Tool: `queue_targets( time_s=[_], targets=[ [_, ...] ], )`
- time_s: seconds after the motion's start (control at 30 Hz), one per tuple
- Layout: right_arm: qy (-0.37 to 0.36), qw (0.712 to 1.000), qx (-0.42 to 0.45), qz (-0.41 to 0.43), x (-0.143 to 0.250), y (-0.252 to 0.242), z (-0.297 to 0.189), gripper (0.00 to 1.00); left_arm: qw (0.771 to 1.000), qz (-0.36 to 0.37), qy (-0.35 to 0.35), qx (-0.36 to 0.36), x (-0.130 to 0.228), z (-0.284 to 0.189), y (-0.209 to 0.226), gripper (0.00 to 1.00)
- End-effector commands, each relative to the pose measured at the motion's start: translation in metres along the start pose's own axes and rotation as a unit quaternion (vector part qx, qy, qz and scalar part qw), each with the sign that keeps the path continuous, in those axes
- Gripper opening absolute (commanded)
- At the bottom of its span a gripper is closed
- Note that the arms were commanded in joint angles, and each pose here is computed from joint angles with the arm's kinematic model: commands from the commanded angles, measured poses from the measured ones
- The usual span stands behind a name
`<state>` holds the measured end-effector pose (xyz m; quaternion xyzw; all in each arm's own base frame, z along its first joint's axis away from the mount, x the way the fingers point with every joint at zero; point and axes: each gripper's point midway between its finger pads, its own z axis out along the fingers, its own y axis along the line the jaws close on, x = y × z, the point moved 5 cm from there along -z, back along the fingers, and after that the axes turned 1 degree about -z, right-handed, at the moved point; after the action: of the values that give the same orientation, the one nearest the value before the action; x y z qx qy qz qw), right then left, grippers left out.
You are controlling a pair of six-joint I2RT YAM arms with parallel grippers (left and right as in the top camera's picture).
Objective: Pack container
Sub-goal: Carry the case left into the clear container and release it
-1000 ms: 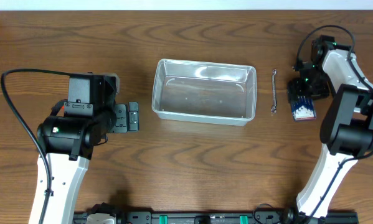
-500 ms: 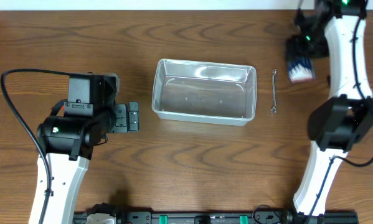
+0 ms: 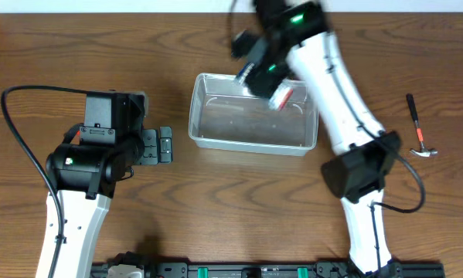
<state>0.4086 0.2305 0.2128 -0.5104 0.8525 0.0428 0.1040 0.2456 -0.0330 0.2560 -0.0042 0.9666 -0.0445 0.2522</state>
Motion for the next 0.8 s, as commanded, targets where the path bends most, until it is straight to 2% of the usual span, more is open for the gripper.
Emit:
queue_targets(
  time_s=[0.0, 0.2, 0.43, 0.63, 0.7, 0.77],
  targets=[
    [0.019, 0.997, -0.016, -0.074, 0.005, 0.010, 0.019, 0.02, 1.000, 0.004, -0.010, 0.004, -0.005, -0.006, -0.002, 0.98],
    [0.040, 0.995, -0.031, -0.081, 0.020, 0.010, 0.080, 0.03, 1.000, 0.003, -0.010, 0.004, -0.005, -0.006, -0.002, 0.98],
    [0.037, 0.996, -0.028, -0.079, 0.029, 0.010, 0.118, 0.05, 1.000, 0.003, -0.008, 0.004, -0.005, -0.006, -0.001, 0.98],
    [0.051, 0.995, -0.040, -0.077, 0.041, 0.016, 0.134, 0.15, 1.000, 0.003, -0.001, 0.003, -0.002, -0.006, -0.001, 0.99],
    [0.055, 0.995, -0.043, -0.075, 0.044, 0.017, 0.137, 0.22, 1.000, 0.003, -0.001, 0.003, -0.002, -0.006, -0.001, 0.98],
    [0.059, 0.995, -0.045, -0.074, 0.046, 0.018, 0.137, 0.23, 1.000, 0.003, -0.001, 0.003, -0.002, -0.006, -0.001, 0.98]
  ],
)
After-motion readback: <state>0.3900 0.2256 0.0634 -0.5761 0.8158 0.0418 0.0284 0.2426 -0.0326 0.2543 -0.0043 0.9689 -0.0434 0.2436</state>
